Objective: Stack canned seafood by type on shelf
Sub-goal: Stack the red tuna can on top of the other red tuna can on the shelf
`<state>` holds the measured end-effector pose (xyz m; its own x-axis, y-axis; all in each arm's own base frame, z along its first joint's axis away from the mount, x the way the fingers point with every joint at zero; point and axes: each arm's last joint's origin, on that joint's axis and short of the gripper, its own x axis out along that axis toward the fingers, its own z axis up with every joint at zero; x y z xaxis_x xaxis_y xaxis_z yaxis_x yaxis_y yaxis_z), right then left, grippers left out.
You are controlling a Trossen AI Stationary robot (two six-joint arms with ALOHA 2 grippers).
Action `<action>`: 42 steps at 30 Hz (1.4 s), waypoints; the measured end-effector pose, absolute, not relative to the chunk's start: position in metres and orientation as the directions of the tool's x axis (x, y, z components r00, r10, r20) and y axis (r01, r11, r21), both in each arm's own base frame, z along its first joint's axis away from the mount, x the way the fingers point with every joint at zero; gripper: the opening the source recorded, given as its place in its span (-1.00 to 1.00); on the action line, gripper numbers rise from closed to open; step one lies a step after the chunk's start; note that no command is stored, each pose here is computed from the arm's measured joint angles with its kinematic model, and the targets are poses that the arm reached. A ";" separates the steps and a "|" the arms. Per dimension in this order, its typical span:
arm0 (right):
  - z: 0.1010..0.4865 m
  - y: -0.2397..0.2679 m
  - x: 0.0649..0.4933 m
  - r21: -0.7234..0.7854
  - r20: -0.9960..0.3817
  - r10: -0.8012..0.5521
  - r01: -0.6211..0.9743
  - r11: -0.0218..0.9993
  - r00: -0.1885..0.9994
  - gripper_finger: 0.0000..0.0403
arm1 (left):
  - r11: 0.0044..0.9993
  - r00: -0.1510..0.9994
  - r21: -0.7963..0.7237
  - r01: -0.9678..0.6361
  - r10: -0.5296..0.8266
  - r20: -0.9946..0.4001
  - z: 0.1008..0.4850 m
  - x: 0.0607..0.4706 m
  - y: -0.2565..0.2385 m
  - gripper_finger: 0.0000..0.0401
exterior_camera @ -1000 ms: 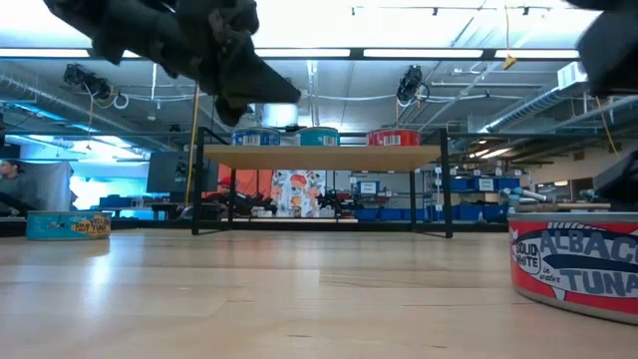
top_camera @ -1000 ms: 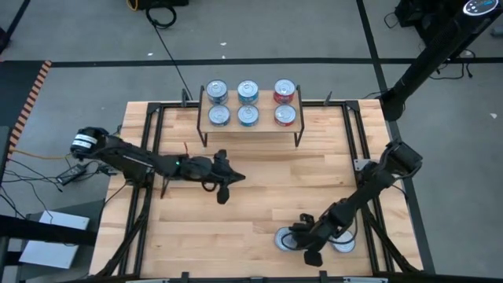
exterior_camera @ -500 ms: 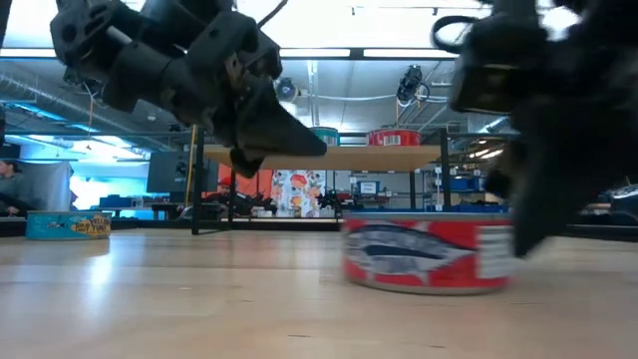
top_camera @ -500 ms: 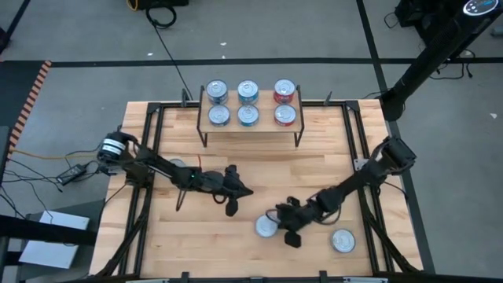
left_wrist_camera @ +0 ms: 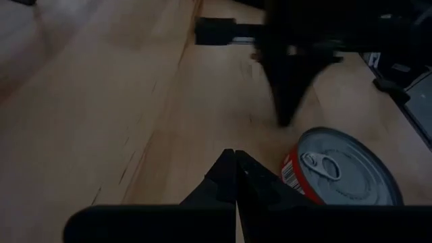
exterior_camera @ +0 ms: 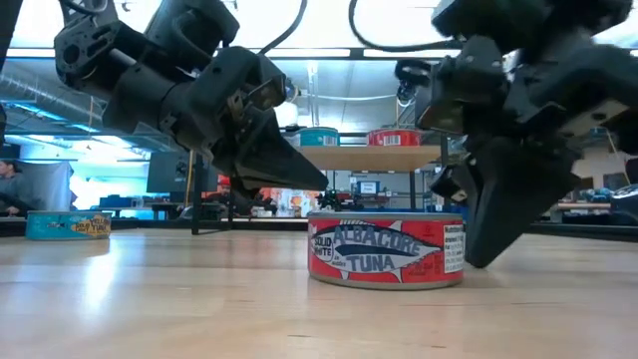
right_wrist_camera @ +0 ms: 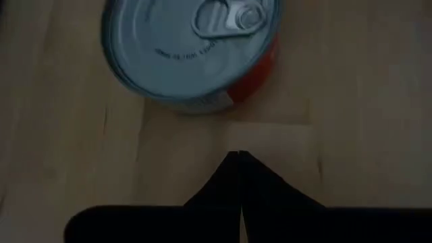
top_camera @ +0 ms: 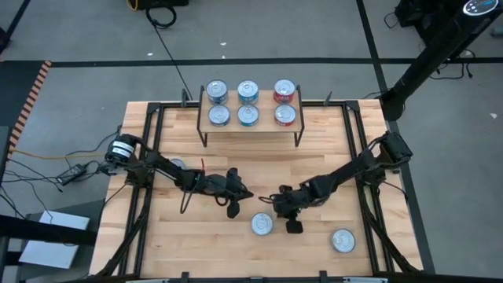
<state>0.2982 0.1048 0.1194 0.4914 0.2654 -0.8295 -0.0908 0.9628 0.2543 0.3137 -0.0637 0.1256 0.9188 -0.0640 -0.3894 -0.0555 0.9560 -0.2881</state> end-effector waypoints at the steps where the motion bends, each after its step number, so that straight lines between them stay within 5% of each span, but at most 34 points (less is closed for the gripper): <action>1: 0.119 0.098 0.299 0.242 -0.841 0.257 -0.093 0.966 0.477 -0.96 | 0.956 0.920 -0.290 -0.055 -0.064 -0.386 0.126 0.314 -0.064 -1.00; 8: 0.120 0.075 0.307 0.362 -0.803 0.340 -0.053 0.931 0.490 -0.96 | 0.950 0.920 -0.307 -0.062 -0.065 -0.385 0.126 0.314 -0.064 -1.00; 17: 0.141 0.163 0.298 0.427 -0.595 0.287 -0.007 0.904 0.751 -0.97 | 0.954 0.905 -0.300 -0.007 -0.122 -0.408 0.124 0.309 -0.079 -1.00; 23: 0.160 0.188 0.307 0.454 -0.538 0.255 0.021 0.891 0.804 -0.97 | 0.954 0.875 -0.296 0.051 -0.185 -0.447 0.110 0.303 -0.103 -1.00; 32: 0.165 0.233 0.364 0.362 -0.613 0.208 0.038 0.931 0.762 -0.97 | 0.941 0.882 -0.324 0.094 -0.230 -0.411 0.108 0.289 -0.143 -1.00; 42: 0.137 0.216 0.394 0.342 -0.720 0.109 0.213 0.915 0.686 -0.97 | 0.944 0.898 -0.321 0.081 -0.209 -0.387 0.111 0.279 -0.162 -1.00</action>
